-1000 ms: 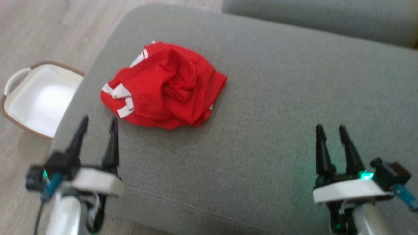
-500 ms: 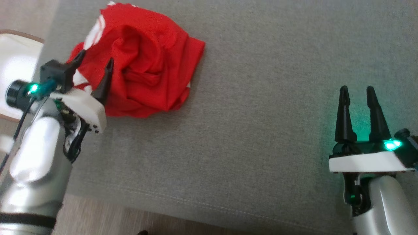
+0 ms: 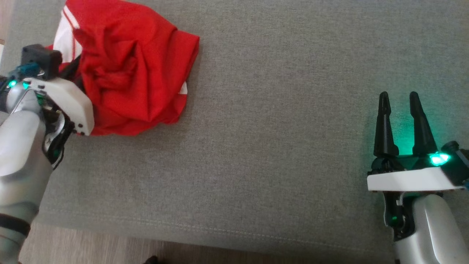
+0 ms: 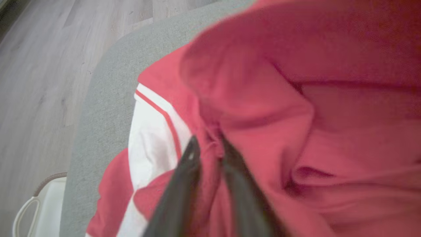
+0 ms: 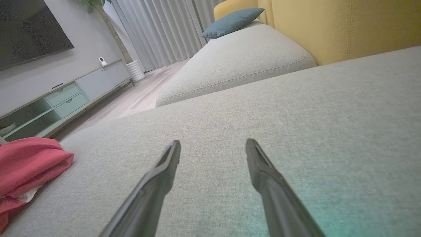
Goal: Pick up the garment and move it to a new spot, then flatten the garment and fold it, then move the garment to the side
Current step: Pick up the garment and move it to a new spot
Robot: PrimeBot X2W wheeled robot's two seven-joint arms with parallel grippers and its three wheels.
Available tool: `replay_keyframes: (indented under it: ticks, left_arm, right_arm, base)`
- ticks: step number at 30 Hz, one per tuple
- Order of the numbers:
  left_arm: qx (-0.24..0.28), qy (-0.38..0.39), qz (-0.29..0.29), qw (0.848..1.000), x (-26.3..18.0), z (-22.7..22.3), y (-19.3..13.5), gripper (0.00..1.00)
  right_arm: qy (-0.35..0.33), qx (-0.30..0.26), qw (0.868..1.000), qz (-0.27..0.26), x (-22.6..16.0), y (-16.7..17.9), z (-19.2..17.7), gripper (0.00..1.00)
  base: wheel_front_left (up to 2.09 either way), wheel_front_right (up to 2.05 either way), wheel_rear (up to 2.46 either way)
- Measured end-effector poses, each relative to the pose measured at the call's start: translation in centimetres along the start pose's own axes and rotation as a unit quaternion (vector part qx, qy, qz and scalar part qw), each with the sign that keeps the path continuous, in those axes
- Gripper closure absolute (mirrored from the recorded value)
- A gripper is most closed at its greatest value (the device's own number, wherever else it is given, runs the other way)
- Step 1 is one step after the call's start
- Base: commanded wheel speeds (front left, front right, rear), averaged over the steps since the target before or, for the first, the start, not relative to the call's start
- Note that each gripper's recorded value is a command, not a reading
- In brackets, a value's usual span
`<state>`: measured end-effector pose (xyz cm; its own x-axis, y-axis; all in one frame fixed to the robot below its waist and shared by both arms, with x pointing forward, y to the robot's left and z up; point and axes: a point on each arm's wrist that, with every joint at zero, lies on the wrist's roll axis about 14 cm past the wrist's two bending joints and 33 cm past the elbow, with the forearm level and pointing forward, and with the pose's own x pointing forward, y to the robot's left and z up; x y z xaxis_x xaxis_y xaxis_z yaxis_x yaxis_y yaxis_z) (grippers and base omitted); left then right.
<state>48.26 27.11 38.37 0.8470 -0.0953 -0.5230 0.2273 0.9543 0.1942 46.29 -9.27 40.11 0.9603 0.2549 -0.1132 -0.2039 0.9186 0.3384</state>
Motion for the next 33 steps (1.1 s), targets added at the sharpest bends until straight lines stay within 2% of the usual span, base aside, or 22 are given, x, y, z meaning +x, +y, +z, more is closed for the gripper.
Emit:
replay_keyframes:
  ticks: [7,13,18,19,20,24,27,33]
  left_arm:
    - [0.001,-0.082,0.021,0.996,-1.2,3.5,1.6,1.00]
    - [-0.001,-0.164,0.050,0.985,-3.3,8.4,2.8,1.00]
    - [-0.009,-0.281,0.077,0.957,-6.7,15.8,3.3,1.00]
    - [-0.010,-0.305,0.080,0.949,-7.6,17.3,3.2,1.00]
    - [-0.015,-0.351,0.084,0.932,-9.6,19.9,2.7,1.00]
    - [-0.024,-0.419,0.086,0.903,-13.0,23.1,1.4,1.00]
    - [-0.027,-0.450,0.066,0.890,-14.6,24.4,-0.4,1.00]
    - [-0.029,-0.478,0.010,0.878,-15.3,26.8,-5.0,1.00]
  right_arm:
    - [-0.012,0.006,1.000,0.005,-0.4,0.7,1.2,0.00]
    - [-0.032,0.012,0.999,0.021,-1.1,2.1,3.1,0.00]
    - [-0.057,0.017,0.998,0.021,-2.1,2.6,5.2,0.00]
    - [-0.059,0.015,0.998,0.022,-2.4,2.7,5.5,0.00]
    - [-0.065,0.017,0.997,0.023,-3.0,2.9,6.0,0.00]
    - [-0.072,0.019,0.997,0.013,-4.7,2.5,6.7,0.00]
    - [-0.086,0.020,0.996,0.008,-5.5,2.3,7.7,0.00]
    - [-0.099,0.018,0.995,-0.006,-7.2,1.7,8.6,0.00]
  base:
    - [0.00,0.00,0.00]
    - [0.00,0.00,0.00]
    - [0.00,0.00,0.00]
    - [0.00,0.00,0.00]
    - [0.00,0.00,0.00]
    - [0.00,0.00,0.00]
    - [0.00,0.00,0.00]
    - [0.00,0.00,0.00]
